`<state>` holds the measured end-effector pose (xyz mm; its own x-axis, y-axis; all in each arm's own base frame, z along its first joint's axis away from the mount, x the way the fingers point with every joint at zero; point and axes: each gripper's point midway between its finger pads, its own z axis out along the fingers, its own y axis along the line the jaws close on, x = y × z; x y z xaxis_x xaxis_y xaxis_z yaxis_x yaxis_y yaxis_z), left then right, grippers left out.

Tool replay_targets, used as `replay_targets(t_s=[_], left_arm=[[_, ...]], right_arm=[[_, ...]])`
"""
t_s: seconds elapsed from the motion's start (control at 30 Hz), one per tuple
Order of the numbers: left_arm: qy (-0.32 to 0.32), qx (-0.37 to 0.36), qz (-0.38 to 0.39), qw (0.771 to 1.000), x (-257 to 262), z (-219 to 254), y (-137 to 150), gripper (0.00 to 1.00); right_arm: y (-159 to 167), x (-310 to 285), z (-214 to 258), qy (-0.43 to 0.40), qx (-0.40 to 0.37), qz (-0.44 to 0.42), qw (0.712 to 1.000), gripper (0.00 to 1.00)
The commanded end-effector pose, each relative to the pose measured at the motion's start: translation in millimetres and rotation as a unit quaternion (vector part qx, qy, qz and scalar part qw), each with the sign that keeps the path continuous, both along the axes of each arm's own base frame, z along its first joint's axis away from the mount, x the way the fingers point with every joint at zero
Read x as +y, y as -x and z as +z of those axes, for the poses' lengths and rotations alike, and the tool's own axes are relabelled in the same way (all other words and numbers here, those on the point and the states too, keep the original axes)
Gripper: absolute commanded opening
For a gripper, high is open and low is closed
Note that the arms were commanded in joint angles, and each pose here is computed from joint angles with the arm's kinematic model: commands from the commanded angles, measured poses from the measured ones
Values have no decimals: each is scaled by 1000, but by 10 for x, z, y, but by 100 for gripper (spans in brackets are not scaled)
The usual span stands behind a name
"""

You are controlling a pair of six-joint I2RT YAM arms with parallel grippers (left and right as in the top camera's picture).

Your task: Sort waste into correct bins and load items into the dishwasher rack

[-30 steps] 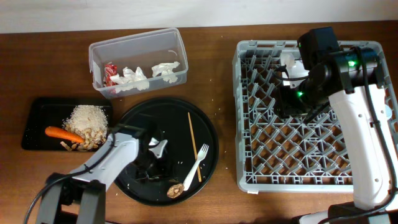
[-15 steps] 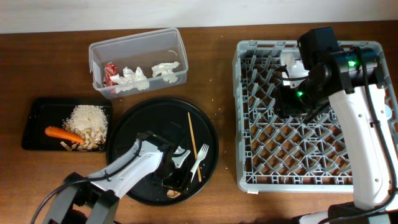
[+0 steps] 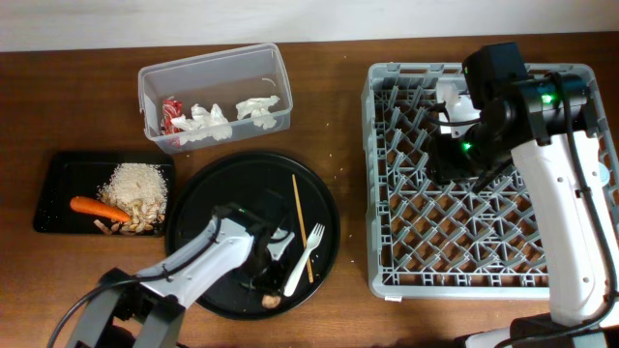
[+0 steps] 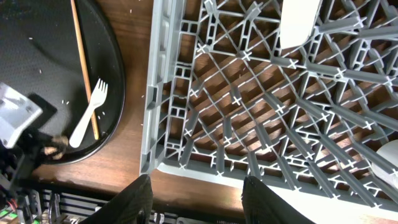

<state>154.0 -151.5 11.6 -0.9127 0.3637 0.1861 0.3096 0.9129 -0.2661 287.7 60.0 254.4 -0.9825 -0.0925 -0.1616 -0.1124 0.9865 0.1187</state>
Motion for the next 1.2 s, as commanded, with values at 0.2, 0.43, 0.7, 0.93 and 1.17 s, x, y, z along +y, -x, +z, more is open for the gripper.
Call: replay_targets(t_s=[0.2, 0.43, 0.7, 0.93, 1.17], left_arm=[[-38, -105, 153, 982, 641, 434, -1091, 5], [-85, -218, 367, 900, 2109, 844, -1843, 5], [-126, -306, 506, 796, 3327, 901, -2079, 15], [-140, -279, 524, 793, 3498, 668, -2002, 60], [-48, -320, 482, 814, 2948, 1191, -2214, 62]], right_arm=[[34, 19, -11, -2, 8, 4, 1000, 51], [34, 20, -11, -2, 8, 4, 1000, 51], [36, 20, -11, -2, 8, 4, 1000, 51], [45, 18, -12, -1, 10, 4, 1000, 51], [45, 17, -12, -1, 10, 4, 1000, 51]])
